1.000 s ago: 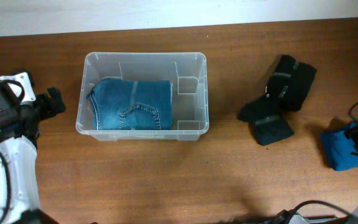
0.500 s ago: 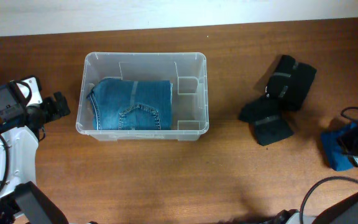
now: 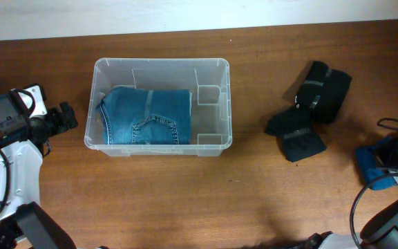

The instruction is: Pack container

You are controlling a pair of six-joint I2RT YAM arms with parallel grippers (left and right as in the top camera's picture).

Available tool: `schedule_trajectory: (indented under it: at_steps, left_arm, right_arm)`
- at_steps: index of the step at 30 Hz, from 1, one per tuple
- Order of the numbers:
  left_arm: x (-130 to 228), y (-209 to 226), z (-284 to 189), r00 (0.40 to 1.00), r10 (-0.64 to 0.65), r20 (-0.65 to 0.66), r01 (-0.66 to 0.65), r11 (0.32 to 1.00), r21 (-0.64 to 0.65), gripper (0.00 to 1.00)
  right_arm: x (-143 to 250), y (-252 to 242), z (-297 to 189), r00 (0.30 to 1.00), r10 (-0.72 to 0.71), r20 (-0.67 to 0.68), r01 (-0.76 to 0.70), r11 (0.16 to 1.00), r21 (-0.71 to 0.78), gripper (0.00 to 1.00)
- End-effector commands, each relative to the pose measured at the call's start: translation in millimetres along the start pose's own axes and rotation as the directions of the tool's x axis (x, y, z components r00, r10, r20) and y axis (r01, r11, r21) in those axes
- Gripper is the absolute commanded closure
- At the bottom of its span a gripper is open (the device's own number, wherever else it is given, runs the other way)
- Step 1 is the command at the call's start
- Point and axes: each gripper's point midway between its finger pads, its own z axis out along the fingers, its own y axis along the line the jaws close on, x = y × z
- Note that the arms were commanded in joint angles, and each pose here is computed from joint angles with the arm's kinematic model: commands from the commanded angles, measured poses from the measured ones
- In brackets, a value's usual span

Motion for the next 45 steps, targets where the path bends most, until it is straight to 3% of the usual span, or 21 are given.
schedule_trajectory:
  at_steps: [1,9,11,15,18,20,26,30,37,42,45]
  left_arm:
    - [-3,2,0,1.000,-0.007,0.006,0.007,1.000,-0.005,0.01]
    - [-4,-1,0,1.000,-0.008,0.007,0.007,1.000,0.013,0.01]
    - [-4,-5,0,1.000,-0.008,0.008,0.007,0.999,0.034,0.01]
    - [-4,-5,0,1.000,-0.008,0.008,0.007,0.999,0.037,0.01]
    - [-4,-5,0,1.000,-0.008,0.007,0.007,0.999,0.037,0.01]
    - [-4,-5,0,1.000,-0.008,0.008,0.007,0.999,0.037,0.01]
    - [-4,-5,0,1.000,-0.007,0.007,0.007,0.999,0.037,0.01]
    - [-4,-5,0,1.000,-0.008,0.008,0.007,0.999,0.037,0.01]
    - [-4,-5,0,1.000,-0.008,0.008,0.007,0.999,0.037,0.01]
    - [-4,-5,0,1.000,-0.007,0.009,0.007,0.999,0.037,0.01]
    - [-4,-5,0,1.000,-0.007,0.009,0.007,0.999,0.037,0.01]
  right_arm:
    - [14,-2,8,0.998,-0.008,-0.058,0.008,1.000,0.009,0.96]
    - [1,76,-44,0.943,-0.329,0.040,0.331,0.925,-0.189,0.96]
    - [-1,118,-83,0.873,-0.478,0.093,0.486,0.844,-0.226,0.96]
    - [12,194,-163,0.637,-0.734,0.237,0.770,0.597,-0.223,0.96]
    - [17,223,-195,0.540,-0.786,0.301,0.840,0.525,-0.137,0.96]
    - [34,247,-212,0.484,-0.804,0.345,0.875,0.456,-0.164,0.96]
    - [128,314,-234,0.242,-0.868,0.434,0.958,0.141,-0.250,0.96]
    - [193,352,-253,0.129,-0.841,0.526,0.959,-0.029,-0.282,0.96]
    - [224,378,-270,0.090,-0.797,0.597,0.972,-0.059,-0.226,0.96]
    - [200,363,-255,0.176,-0.837,0.518,0.978,0.089,-0.189,0.96]
    - [177,335,-232,0.366,-0.853,0.371,0.928,0.304,-0.218,0.64]
